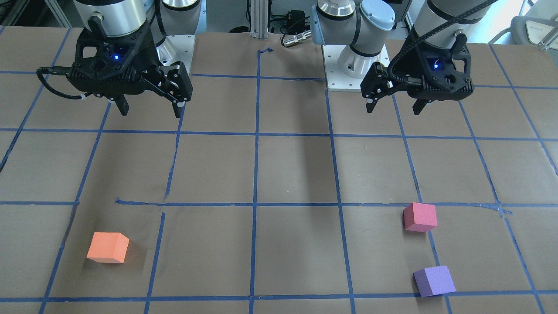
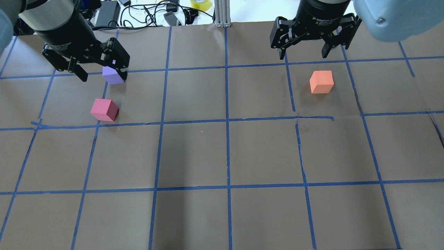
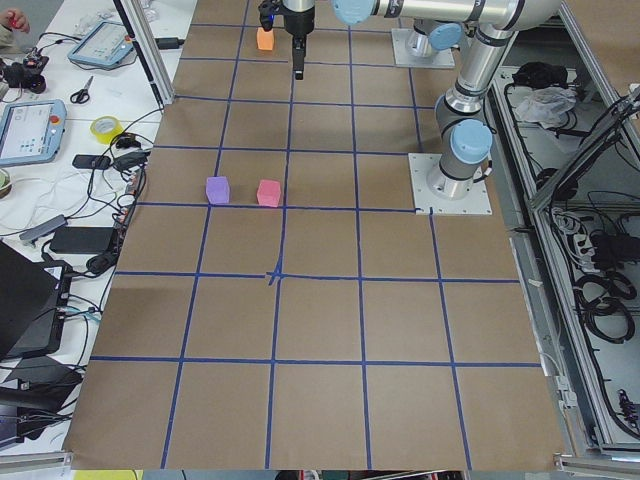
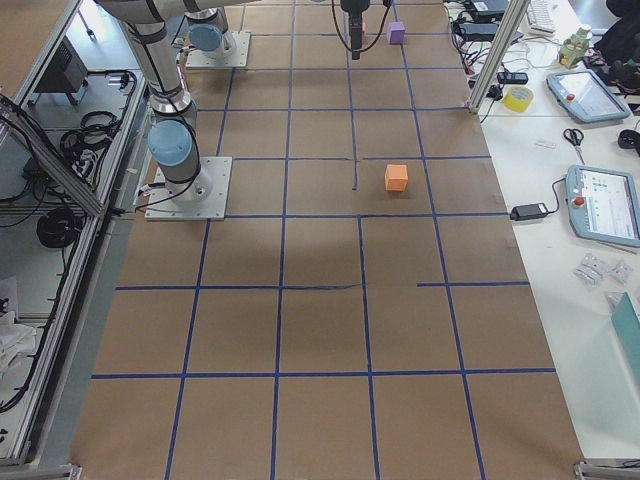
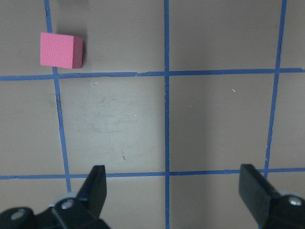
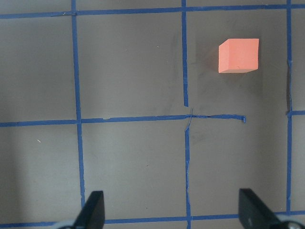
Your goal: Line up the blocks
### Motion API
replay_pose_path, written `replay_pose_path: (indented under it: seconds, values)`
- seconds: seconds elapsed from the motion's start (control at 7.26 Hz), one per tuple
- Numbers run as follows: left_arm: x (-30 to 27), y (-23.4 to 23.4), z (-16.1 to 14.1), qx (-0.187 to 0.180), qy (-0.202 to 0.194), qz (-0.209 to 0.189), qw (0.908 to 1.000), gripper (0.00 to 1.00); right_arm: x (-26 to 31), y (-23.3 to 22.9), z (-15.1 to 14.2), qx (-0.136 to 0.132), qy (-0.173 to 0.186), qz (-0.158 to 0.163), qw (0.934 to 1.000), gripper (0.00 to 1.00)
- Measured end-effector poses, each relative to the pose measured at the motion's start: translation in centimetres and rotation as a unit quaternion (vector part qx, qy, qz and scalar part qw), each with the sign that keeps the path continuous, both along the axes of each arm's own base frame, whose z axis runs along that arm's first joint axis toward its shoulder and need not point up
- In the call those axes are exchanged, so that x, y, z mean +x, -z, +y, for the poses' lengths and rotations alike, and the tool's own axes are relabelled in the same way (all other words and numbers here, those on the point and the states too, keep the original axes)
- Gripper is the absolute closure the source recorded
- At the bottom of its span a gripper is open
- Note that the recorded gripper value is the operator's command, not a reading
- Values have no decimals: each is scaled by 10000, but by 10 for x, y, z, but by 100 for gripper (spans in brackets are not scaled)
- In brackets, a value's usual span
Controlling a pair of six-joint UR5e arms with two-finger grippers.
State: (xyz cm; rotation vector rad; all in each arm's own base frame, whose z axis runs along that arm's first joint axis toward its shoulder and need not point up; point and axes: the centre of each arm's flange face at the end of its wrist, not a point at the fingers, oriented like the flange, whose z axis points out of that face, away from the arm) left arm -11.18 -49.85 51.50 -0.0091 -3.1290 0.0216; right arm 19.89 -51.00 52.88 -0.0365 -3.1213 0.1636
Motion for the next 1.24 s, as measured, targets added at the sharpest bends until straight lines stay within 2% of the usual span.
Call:
replay_pose_path:
  seconds: [0.28, 0.55, 0.83, 0.96, 1.24]
  values:
    - [-2, 4, -2, 38, 18, 23, 10000, 0, 1, 6, -9, -122, -18, -8, 9999, 0]
    - [-3, 6, -4, 57, 42, 14, 10000, 0, -20, 28, -39, -80, 184, 11, 9998, 0]
    - [-3, 6, -4, 66, 53, 12, 10000, 0, -70, 61, -72, 170, 294, 62, 9994, 0]
    - [-4, 7, -5, 72, 44, 26, 10000, 0, -90, 84, -90, 293, 311, 74, 9991, 8]
    - [-3, 6, -6, 54, 64, 23, 10000, 0, -119, 148, -128, 549, 138, 88, 9984, 8]
